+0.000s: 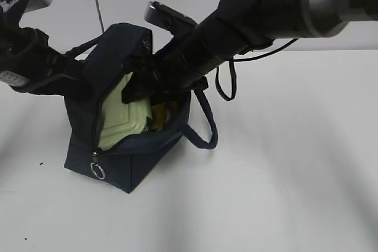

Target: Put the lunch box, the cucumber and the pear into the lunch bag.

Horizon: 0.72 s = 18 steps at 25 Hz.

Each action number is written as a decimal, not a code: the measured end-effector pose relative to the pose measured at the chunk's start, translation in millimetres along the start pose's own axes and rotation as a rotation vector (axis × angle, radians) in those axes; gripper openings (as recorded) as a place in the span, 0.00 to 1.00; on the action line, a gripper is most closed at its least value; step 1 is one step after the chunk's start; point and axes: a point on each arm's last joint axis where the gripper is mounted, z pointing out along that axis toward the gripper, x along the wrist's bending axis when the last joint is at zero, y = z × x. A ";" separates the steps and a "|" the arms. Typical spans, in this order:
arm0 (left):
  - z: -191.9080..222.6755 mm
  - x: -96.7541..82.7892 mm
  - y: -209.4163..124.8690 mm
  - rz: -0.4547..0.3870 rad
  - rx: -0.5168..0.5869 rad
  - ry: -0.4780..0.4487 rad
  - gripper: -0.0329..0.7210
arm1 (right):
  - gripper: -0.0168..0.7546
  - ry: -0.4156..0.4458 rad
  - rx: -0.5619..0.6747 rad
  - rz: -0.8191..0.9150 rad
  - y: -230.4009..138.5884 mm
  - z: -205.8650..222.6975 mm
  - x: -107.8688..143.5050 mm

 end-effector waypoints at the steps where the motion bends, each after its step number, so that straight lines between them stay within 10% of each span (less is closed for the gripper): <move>1: -0.1 0.4 -0.1 0.000 0.001 0.002 0.02 | 0.46 0.009 0.008 -0.015 1.0 3.4 0.6; 8: -0.1 0.1 -0.8 0.002 0.009 -0.001 0.02 | 0.70 0.067 0.064 -0.105 12.6 6.0 11.6; 18: -0.4 -0.4 -0.4 -0.005 0.004 -0.005 0.02 | 0.72 -0.146 0.063 -0.356 43.3 -49.5 30.2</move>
